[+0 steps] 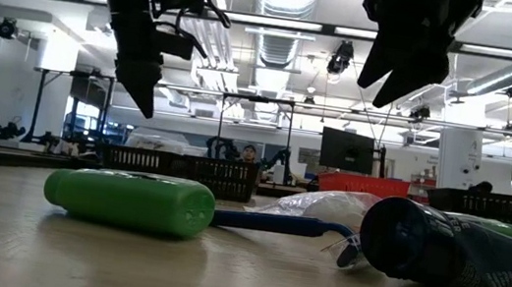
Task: Pick & Place Travel size toiletries
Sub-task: Put the white cotton pack into the left black bin
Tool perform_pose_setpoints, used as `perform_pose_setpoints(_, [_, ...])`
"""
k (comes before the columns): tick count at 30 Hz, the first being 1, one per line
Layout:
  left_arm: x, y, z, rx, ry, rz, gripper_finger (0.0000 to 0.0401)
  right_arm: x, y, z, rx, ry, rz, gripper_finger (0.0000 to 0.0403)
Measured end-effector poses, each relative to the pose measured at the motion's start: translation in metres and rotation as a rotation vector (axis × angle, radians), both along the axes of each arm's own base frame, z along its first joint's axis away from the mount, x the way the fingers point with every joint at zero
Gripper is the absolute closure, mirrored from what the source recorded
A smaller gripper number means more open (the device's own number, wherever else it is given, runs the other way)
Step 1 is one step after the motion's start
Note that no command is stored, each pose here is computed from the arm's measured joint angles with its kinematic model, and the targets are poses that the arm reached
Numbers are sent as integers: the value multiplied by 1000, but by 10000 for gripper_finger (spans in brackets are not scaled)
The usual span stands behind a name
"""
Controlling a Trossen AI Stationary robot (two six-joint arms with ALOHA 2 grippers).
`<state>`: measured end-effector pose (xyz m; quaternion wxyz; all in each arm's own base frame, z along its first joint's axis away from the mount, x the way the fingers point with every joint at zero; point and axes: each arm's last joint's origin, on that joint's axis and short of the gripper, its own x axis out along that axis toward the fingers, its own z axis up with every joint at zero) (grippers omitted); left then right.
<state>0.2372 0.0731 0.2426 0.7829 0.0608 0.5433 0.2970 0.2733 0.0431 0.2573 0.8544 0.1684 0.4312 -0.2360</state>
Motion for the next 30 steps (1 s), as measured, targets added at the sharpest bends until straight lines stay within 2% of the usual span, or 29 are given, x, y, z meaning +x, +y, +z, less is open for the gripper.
perform_pose_setpoints(6, [0, -5, 19, -19, -1, -3, 197, 1, -3, -1, 64, 13, 17, 39])
perform_pose_setpoints(10, [1, -18, 41, -78, -80, -51, 169, 3, 0, -9, 127, 53, 47, 39])
perform_pose_setpoints(14, [5, -38, 58, -223, -219, -153, 164, 9, 3, -27, 184, 124, 42, 39])
perform_pose_setpoints(18, [5, -55, 64, -290, -291, -164, 167, 17, 5, -45, 194, 190, 46, 39])
perform_pose_setpoints(25, [5, -84, 63, -356, -309, -181, 167, 23, 20, -53, 117, 235, 232, 39])
perform_pose_setpoints(30, [3, -101, 55, -393, -298, -191, 168, 23, 20, -54, 89, 238, 286, 39])
